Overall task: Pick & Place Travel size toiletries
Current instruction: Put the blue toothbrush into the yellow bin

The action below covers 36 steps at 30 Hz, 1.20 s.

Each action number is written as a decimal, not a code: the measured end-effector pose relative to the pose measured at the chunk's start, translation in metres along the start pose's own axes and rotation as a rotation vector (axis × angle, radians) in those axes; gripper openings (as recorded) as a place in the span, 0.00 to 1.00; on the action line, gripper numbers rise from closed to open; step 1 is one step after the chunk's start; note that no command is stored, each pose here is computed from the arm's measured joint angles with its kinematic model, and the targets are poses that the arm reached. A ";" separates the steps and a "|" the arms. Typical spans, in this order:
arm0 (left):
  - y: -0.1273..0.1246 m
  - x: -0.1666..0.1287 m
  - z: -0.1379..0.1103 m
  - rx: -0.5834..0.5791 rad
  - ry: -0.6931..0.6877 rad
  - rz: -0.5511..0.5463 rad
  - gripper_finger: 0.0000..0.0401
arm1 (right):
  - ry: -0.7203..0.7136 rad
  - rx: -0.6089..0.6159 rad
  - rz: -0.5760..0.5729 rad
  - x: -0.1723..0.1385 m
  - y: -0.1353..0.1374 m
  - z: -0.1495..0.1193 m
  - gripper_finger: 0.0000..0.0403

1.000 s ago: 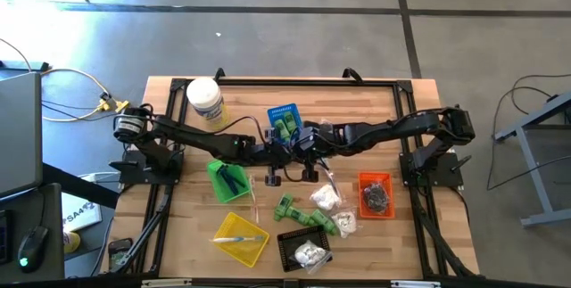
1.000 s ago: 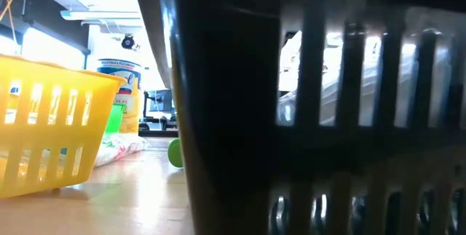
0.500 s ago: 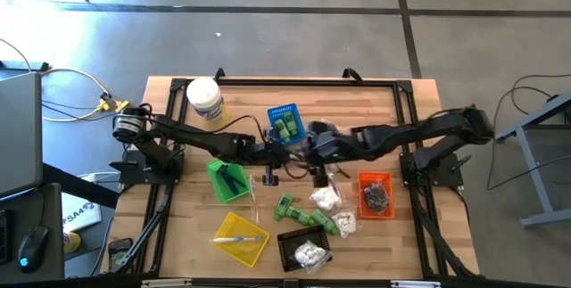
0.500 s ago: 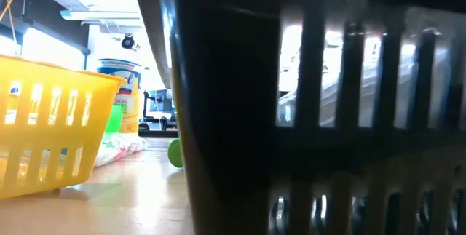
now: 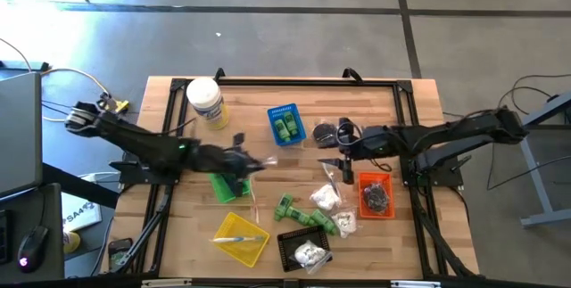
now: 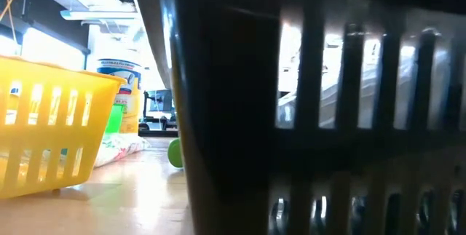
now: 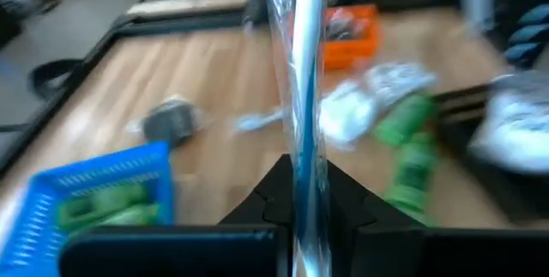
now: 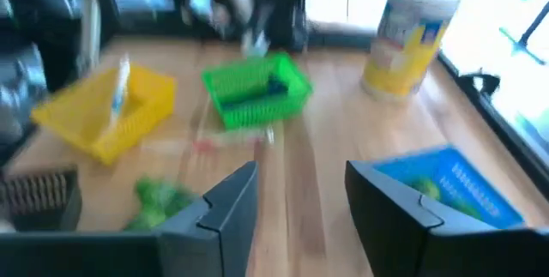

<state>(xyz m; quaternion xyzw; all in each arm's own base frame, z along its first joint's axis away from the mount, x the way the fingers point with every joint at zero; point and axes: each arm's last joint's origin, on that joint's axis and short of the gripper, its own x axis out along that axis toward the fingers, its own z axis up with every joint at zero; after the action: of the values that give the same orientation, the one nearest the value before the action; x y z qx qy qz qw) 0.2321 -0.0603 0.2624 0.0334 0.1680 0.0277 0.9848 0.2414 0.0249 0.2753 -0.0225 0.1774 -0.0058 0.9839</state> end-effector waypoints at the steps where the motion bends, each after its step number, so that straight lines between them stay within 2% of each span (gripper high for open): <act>1: -0.004 -0.006 -0.003 -0.033 -0.056 -0.024 0.04 | -0.031 0.005 -0.003 0.000 0.000 -0.002 0.41; 6: -0.028 -0.028 -0.026 -0.192 -0.301 -0.181 0.04 | -0.058 0.010 -0.008 0.005 -0.002 -0.018 0.38; 10: -0.050 -0.038 -0.040 -0.258 -0.434 -0.237 0.04 | -0.073 0.013 -0.012 0.007 -0.003 -0.023 0.37; 17: -0.104 -0.040 -0.049 -0.225 -0.508 -0.252 0.04 | -0.072 0.015 -0.004 0.009 -0.005 -0.029 0.37; 24: -0.150 -0.046 -0.055 -0.227 -0.500 -0.116 0.04 | -0.077 -0.014 0.059 0.009 -0.006 -0.029 0.37; 27: -0.157 -0.056 -0.058 -0.237 -0.483 -0.065 0.04 | -0.113 -0.029 0.128 -0.002 -0.005 -0.023 0.34; 30: -0.160 -0.060 -0.059 -0.240 -0.484 -0.083 0.04 | -0.189 -0.028 0.142 -0.022 -0.006 -0.012 0.30; 36: -0.159 -0.035 -0.063 -0.242 -0.576 -0.216 0.04 | -0.365 -0.051 0.131 -0.058 -0.010 -0.013 0.14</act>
<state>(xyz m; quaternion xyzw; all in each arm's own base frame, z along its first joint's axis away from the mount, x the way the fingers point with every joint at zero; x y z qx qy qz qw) 0.1850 -0.2173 0.2026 -0.0954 -0.1191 -0.0675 0.9860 0.1822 0.0159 0.2842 -0.0363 -0.0030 0.0666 0.9971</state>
